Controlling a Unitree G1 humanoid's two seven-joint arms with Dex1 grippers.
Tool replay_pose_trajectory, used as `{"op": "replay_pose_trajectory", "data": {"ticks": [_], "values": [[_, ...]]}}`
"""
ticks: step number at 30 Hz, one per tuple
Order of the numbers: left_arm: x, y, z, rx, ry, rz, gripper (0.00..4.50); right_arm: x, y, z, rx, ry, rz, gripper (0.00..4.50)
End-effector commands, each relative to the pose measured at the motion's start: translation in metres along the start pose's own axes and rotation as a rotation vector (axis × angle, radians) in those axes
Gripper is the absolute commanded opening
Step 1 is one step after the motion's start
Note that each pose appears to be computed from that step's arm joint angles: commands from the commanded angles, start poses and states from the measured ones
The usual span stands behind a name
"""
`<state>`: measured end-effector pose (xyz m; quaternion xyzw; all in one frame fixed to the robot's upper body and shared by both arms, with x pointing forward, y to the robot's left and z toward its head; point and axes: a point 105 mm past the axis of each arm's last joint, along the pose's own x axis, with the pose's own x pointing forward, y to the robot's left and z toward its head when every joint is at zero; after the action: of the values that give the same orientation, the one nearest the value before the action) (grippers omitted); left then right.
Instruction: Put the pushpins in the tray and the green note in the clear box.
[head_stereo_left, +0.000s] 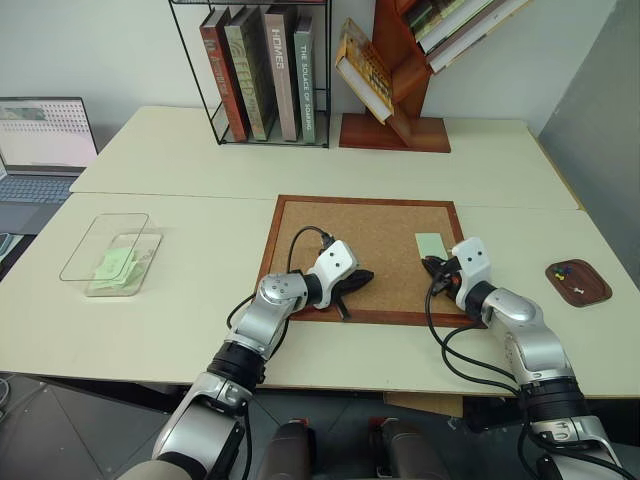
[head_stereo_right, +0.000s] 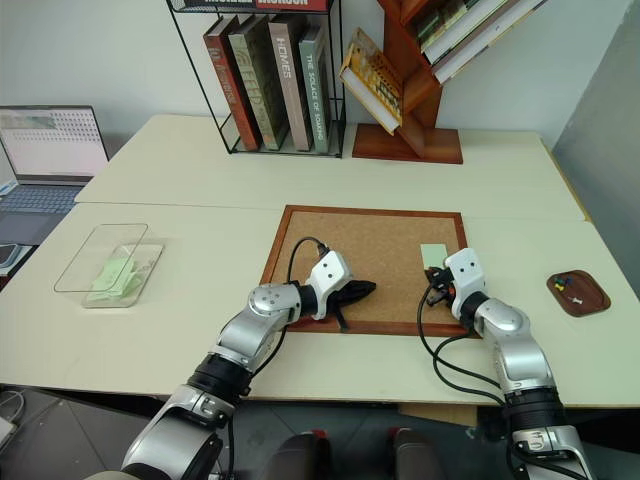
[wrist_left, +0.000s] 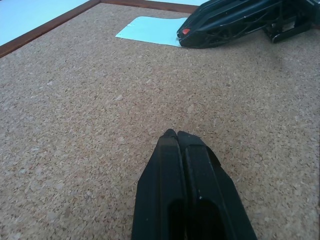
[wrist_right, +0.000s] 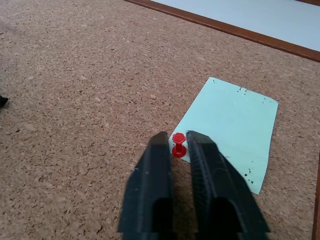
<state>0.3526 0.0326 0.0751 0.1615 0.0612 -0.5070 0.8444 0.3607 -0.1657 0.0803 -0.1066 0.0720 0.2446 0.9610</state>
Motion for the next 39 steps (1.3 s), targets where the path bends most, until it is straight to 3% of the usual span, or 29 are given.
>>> {"op": "replay_pose_trajectory", "data": {"ticks": [1,12,26,31,39], "values": [[0.000,-0.005,-0.006,0.003,0.027,-0.014,0.00,-0.001,-0.005,0.016,-0.027,-0.054,-0.023,0.06],[0.000,-0.006,-0.005,-0.007,0.019,-0.020,0.00,-0.015,0.004,0.070,-0.135,-0.239,0.036,0.06],[-0.018,0.006,0.042,-0.068,-0.148,0.007,0.00,-0.023,0.012,0.097,-0.240,-0.284,0.105,0.06],[-0.028,0.008,0.055,-0.138,-0.195,-0.028,0.80,-0.023,0.013,0.096,-0.235,-0.280,0.114,0.00],[-0.018,0.018,0.066,-0.072,-0.200,-0.044,2.56,-0.024,0.023,0.101,-0.237,-0.280,0.178,0.00]]}}
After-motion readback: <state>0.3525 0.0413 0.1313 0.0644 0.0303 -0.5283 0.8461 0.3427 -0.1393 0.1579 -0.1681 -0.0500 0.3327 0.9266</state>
